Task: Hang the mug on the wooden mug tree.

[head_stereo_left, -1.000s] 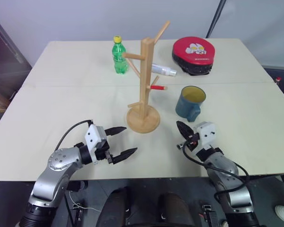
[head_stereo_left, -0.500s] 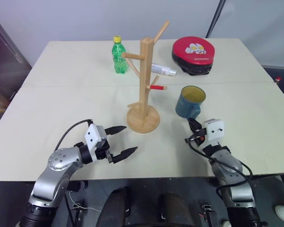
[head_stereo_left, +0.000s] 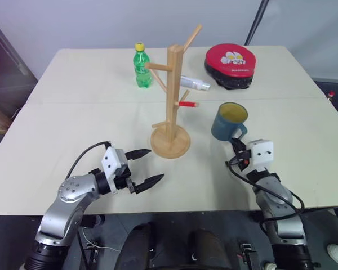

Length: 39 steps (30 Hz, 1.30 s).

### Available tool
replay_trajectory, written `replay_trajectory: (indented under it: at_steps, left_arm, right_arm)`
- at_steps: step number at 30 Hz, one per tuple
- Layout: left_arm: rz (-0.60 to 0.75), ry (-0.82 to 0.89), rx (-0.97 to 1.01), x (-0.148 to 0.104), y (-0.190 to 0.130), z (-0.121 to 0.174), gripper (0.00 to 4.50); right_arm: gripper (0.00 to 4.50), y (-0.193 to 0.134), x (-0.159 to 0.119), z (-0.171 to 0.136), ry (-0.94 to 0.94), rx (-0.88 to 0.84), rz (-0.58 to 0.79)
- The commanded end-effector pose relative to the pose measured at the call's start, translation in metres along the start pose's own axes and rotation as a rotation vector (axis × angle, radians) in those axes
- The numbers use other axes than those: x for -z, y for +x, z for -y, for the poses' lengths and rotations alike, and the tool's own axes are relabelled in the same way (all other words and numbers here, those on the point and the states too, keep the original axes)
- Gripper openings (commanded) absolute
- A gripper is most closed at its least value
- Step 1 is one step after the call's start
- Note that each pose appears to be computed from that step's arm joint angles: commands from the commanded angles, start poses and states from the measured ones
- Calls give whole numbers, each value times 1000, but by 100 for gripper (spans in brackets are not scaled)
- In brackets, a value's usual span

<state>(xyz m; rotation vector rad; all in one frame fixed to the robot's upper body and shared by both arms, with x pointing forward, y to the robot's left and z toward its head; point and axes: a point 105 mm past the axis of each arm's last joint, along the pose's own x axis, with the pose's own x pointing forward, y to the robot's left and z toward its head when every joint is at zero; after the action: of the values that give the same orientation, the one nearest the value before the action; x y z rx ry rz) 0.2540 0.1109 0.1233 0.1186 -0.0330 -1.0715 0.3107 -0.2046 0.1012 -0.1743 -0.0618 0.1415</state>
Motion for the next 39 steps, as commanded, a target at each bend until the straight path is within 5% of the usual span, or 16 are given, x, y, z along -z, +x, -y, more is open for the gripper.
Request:
replay_trajectory:
  at_steps: [1,6,15,22,39]
  left_arm:
    - [50,29,35,-14,4,7,450]
    - [51,29,34,-14,5,7,450]
    - [51,23,29,-12,4,7,450]
    - [51,21,38,-10,5,8,450]
    - [60,39,46,-17,6,7,450]
  right_arm:
    - [5,0,-9,9,-24,31,39]
    - [5,-3,-10,3,-28,-18,42]
    - [447,-24,-3,-10,-19,-104,12]
    - [447,-17,-3,16,-14,178,-6]
    - [447,-3,-3,32,26,343,-14]
